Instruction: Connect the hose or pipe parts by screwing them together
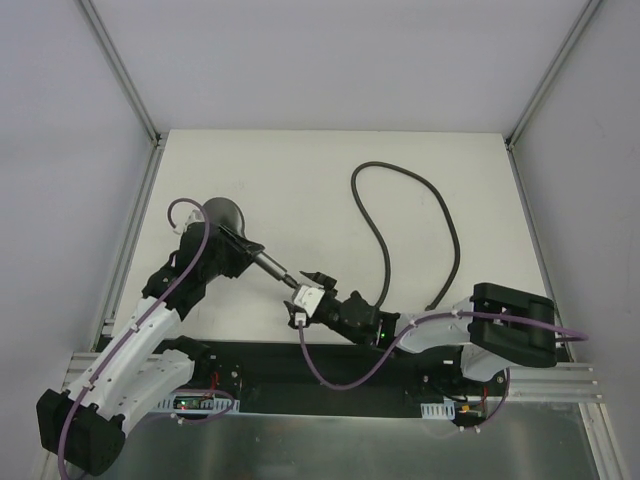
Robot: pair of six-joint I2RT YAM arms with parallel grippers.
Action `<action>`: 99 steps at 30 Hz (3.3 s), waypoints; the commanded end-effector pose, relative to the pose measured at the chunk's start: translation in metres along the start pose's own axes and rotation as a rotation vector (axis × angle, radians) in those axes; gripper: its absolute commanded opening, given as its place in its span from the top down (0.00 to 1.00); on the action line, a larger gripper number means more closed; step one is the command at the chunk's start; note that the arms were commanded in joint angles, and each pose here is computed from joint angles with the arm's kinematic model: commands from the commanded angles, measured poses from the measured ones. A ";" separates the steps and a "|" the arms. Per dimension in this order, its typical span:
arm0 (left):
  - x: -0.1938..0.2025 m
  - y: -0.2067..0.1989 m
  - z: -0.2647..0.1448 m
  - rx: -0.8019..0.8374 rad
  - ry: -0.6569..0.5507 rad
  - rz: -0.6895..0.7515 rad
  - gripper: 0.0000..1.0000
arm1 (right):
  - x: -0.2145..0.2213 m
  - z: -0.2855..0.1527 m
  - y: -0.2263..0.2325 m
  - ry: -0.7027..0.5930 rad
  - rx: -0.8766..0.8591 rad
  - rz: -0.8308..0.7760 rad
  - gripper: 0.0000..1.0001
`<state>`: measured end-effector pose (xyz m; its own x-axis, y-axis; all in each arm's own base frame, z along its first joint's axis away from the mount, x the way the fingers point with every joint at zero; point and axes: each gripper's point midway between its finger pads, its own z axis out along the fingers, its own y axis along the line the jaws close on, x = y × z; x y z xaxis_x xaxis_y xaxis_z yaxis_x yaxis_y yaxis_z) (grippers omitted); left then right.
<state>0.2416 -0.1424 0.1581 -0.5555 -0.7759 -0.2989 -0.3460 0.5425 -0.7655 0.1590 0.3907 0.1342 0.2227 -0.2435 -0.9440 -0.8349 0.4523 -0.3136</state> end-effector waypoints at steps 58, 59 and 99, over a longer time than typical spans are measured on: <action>0.004 -0.023 0.005 0.346 -0.072 0.102 1.00 | -0.004 0.015 -0.062 -0.150 -0.199 0.743 0.12; -0.001 -0.028 0.002 0.329 -0.083 0.092 1.00 | -0.012 0.011 -0.058 -0.153 -0.192 0.683 0.08; 0.004 -0.034 -0.011 0.238 -0.001 0.077 1.00 | -0.037 0.044 -0.010 0.013 -0.241 0.325 0.99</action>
<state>0.2425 -0.1372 0.1653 -0.5058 -0.8197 -0.2687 -0.3692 0.4872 -0.7914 0.2028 0.4155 0.1321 0.1724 -0.4542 -0.8741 -0.8117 0.4373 -0.3873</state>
